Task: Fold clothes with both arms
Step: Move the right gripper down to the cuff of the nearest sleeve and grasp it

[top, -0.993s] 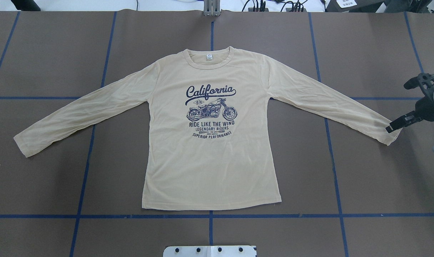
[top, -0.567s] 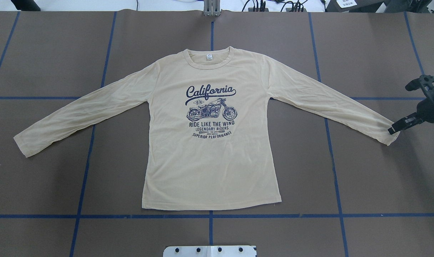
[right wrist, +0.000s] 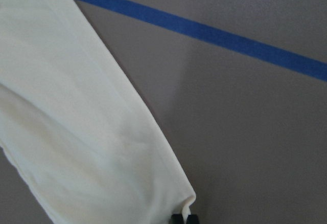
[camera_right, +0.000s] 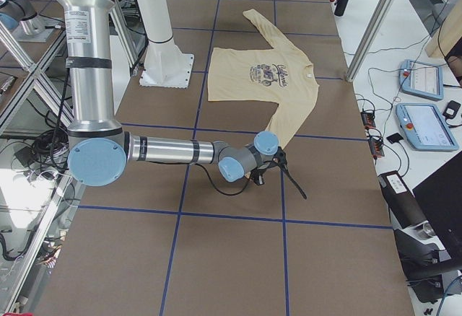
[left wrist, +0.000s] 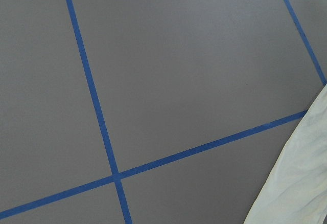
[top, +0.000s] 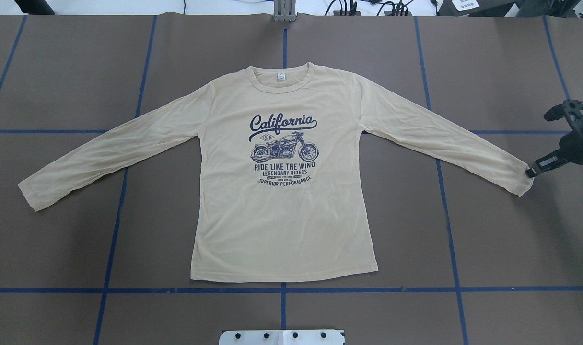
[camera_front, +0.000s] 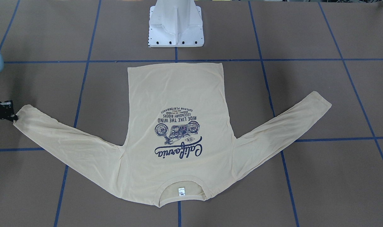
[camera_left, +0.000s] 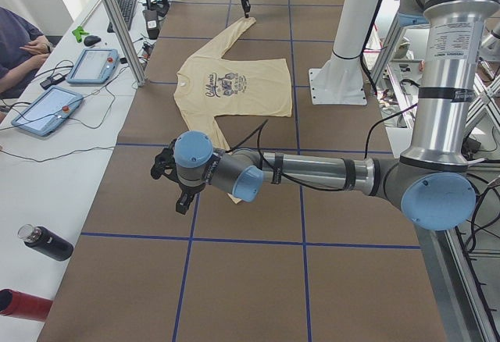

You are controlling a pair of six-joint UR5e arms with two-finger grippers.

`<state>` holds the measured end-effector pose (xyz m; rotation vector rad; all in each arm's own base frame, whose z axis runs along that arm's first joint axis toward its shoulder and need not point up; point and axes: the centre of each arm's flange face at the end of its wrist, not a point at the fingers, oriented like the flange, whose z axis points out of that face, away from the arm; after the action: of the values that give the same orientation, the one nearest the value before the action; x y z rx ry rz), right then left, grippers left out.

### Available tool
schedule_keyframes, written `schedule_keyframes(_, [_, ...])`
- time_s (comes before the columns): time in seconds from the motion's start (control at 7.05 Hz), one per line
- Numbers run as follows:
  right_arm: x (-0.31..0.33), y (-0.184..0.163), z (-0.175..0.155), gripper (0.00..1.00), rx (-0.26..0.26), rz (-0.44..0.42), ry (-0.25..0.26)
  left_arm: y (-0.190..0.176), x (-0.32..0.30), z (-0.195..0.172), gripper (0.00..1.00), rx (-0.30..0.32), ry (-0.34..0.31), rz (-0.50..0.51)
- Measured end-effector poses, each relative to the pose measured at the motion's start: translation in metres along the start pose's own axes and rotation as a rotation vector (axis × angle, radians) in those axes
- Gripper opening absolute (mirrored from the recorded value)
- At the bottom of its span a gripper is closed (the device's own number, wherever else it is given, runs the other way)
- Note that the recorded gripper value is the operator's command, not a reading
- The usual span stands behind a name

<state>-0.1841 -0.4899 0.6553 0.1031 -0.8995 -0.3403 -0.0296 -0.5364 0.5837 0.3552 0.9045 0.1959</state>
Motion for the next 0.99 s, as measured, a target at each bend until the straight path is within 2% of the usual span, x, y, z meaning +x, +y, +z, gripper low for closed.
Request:
schedule_keyframes(0.28, [-0.011,-0.004,-0.009,0.0,0.012,0.017,-0.022,0.001,-0.002,0.002,1.0,-0.003,0.001,-0.004])
schedule_keyframes(0.43, [-0.026,-0.01,-0.02,0.0,0.02,0.071,-0.068,0.001,-0.002,0.002,1.0,-0.004,0.003,-0.005])
schedule_keyframes(0.71, [-0.075,-0.035,-0.057,0.0,0.04,0.175,-0.196,0.0,-0.002,0.002,1.0,-0.004,0.005,-0.016])
schedule_keyframes(0.99, [-0.134,-0.086,-0.095,0.0,0.07,0.211,-0.287,-0.002,-0.005,0.004,1.0,-0.008,0.007,-0.032])
